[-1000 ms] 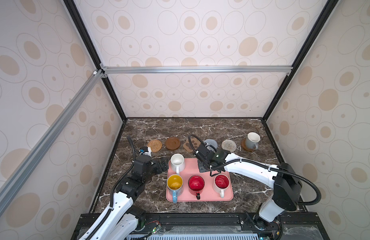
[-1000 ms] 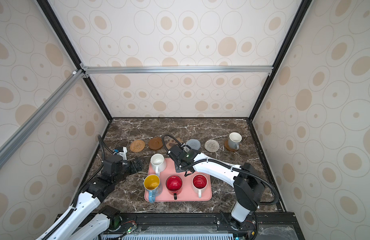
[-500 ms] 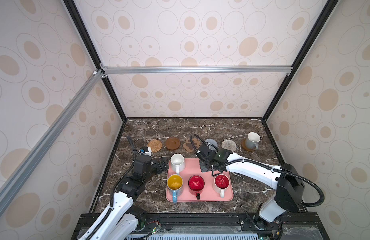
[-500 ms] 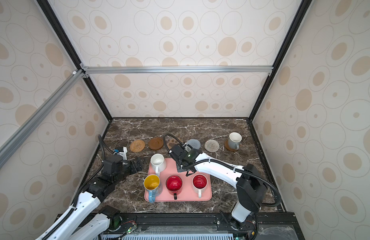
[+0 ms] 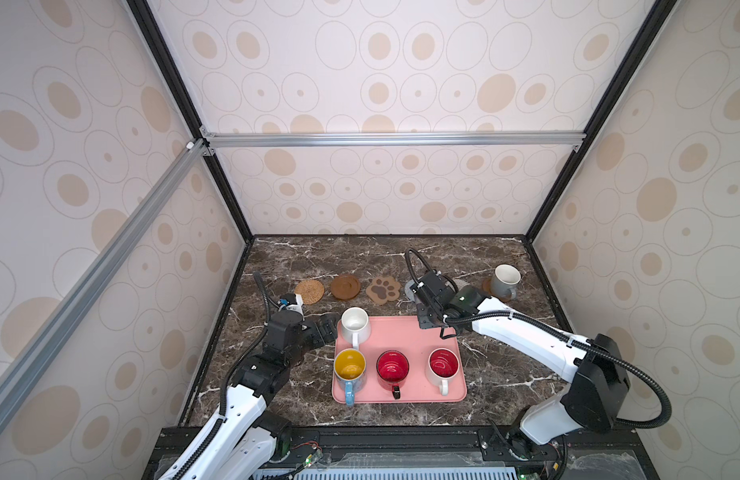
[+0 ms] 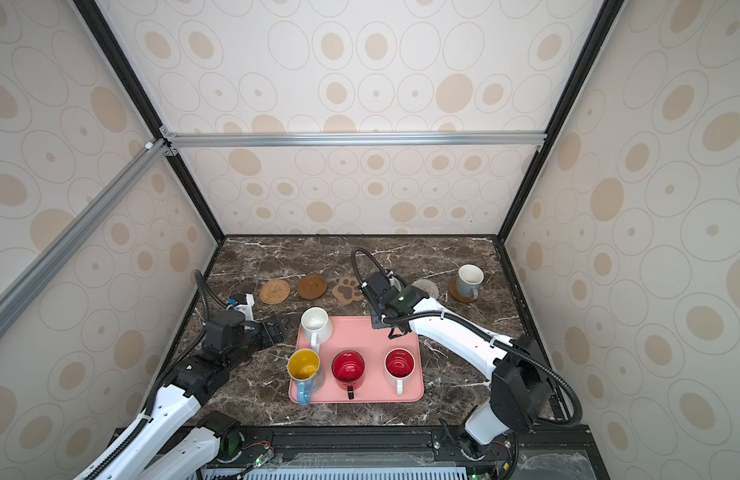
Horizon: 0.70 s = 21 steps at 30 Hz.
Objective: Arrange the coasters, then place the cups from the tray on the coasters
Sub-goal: 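Carry the blue-handled floral mug toward the coasters beside the grey mug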
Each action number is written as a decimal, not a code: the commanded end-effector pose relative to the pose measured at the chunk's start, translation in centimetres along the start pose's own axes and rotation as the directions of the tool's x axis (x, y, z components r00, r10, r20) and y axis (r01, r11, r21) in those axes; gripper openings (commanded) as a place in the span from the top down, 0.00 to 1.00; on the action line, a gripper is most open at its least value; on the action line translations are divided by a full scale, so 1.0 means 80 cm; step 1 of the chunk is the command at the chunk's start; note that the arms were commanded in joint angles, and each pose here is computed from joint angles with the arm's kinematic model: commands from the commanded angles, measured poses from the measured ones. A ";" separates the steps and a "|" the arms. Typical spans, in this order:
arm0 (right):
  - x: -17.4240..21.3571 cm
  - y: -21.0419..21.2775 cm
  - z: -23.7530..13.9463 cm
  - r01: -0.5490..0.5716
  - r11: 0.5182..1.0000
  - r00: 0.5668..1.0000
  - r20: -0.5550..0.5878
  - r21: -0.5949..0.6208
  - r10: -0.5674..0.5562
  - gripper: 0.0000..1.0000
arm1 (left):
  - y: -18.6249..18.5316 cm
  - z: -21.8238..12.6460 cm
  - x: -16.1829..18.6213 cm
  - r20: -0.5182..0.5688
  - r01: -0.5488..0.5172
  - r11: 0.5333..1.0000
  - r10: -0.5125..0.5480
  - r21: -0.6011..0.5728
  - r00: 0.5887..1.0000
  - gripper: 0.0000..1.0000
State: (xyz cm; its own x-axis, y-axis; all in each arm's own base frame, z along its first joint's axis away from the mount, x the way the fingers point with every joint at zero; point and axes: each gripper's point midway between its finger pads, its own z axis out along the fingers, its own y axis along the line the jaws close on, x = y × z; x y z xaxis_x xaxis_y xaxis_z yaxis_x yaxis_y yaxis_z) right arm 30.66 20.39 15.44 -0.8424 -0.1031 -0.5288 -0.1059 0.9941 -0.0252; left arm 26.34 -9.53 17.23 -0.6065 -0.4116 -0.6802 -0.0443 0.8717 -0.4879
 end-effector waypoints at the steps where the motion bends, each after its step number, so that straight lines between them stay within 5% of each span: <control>1: -0.018 -0.021 -0.012 0.000 1.000 0.999 0.053 0.003 0.000 0.95 | -0.002 -0.003 -0.002 0.013 0.014 1.000 -0.014 0.011 1.000 0.00; 21: -0.053 -0.123 0.026 -0.053 0.998 0.995 0.088 -0.031 0.056 0.95 | 0.003 -0.016 -0.001 0.030 0.034 0.999 -0.034 0.006 0.999 0.00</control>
State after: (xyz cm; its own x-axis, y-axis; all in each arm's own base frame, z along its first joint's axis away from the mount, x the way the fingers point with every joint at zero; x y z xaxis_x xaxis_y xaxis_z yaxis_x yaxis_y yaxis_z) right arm 35.03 11.16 14.61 -0.8448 -0.0226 -0.5346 -0.0372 0.9992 0.0164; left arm 25.73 -9.21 18.31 -0.5751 -0.4364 -0.6920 -0.0348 0.8581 -0.5122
